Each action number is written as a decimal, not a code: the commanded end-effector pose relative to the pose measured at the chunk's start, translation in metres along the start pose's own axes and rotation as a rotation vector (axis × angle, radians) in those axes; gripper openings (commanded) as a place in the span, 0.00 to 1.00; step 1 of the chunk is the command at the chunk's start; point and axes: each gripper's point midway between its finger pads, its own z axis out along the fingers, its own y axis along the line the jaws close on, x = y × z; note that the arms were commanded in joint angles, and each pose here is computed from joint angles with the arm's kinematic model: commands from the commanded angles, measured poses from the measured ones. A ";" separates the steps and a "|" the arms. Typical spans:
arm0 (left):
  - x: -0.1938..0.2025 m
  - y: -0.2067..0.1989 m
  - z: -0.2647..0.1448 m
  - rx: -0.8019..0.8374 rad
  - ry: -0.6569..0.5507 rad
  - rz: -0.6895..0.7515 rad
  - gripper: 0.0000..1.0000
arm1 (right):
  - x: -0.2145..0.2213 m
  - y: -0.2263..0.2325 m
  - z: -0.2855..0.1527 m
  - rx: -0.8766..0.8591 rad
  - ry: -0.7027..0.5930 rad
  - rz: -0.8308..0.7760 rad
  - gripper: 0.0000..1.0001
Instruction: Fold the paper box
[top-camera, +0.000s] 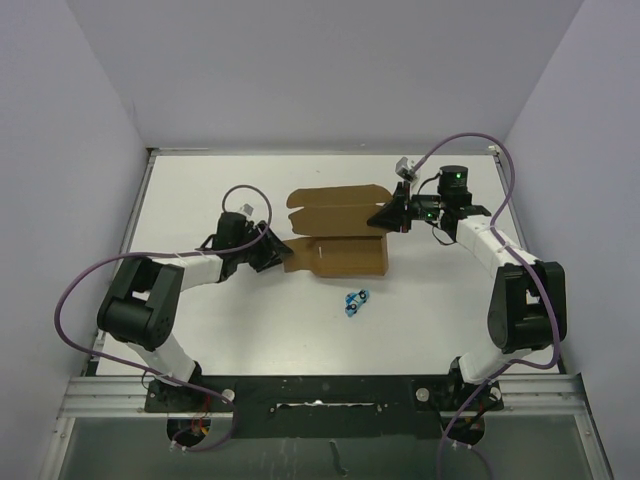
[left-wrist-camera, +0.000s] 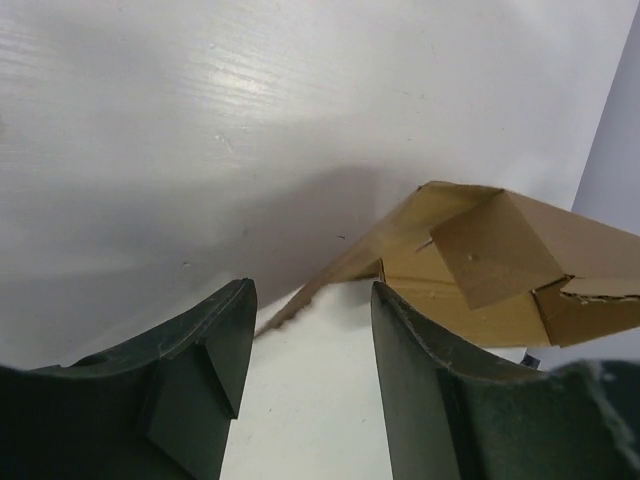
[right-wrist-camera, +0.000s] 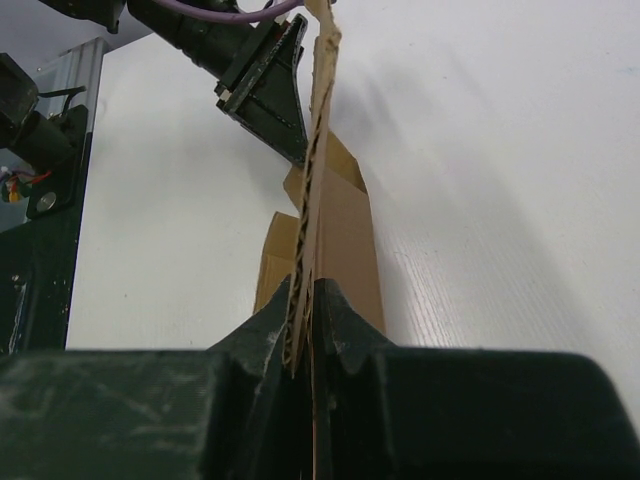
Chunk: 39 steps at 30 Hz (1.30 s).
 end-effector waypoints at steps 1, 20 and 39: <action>-0.013 -0.012 -0.004 0.000 -0.041 0.052 0.49 | -0.012 0.007 0.000 -0.033 -0.028 -0.049 0.00; -0.001 -0.027 0.002 0.087 -0.014 0.110 0.11 | -0.004 0.001 0.001 -0.023 -0.012 -0.032 0.00; 0.027 -0.058 -0.043 0.157 -0.109 0.256 0.00 | 0.027 -0.017 0.020 0.069 0.079 -0.005 0.00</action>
